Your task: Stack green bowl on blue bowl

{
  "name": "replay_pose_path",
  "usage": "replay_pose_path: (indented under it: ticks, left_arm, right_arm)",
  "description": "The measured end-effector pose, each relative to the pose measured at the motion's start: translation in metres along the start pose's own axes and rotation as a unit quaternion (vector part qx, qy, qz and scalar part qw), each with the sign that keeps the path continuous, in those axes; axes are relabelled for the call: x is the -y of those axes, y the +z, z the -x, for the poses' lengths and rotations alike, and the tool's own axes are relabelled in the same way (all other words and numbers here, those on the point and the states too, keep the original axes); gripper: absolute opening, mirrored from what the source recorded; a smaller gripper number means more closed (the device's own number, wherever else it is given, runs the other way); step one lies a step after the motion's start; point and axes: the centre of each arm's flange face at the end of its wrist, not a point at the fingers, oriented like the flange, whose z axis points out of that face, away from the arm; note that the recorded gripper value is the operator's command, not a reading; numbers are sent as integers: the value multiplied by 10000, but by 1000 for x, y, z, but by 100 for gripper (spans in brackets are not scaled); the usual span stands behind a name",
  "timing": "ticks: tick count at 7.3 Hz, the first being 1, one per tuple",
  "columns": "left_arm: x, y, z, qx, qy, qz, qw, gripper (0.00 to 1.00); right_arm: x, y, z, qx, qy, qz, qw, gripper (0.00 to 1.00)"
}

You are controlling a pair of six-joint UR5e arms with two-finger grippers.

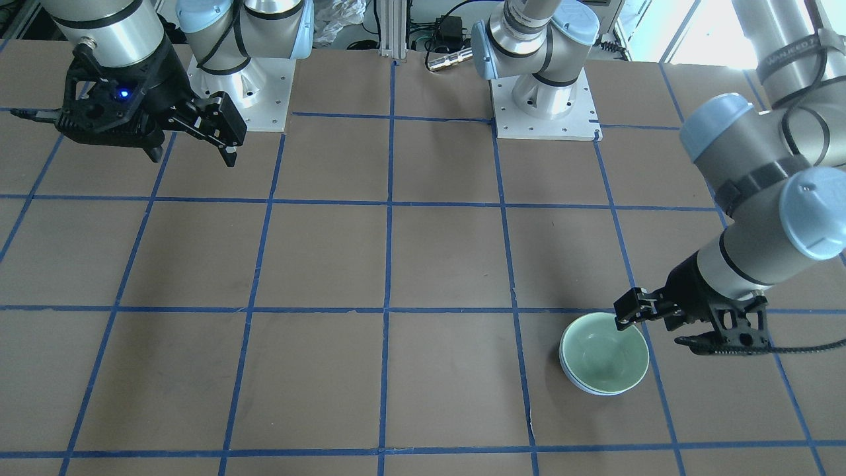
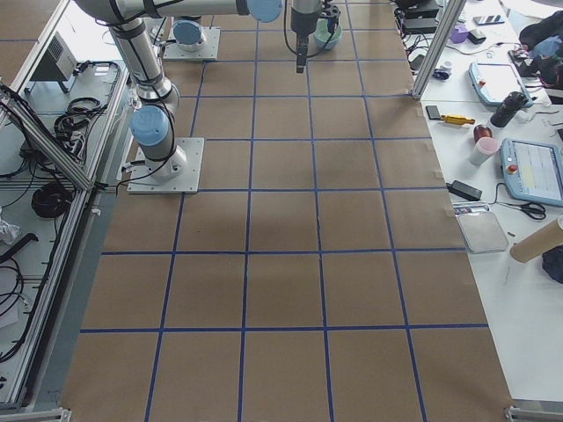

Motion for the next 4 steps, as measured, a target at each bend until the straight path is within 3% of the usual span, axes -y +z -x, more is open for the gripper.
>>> replay_pose_path:
  ticks: [4]
  left_arm:
    - [-72, -84, -62, 99, -167, -182, 9996, 100]
  right_arm:
    - [0, 0, 0, 0, 0, -2, 10000, 100]
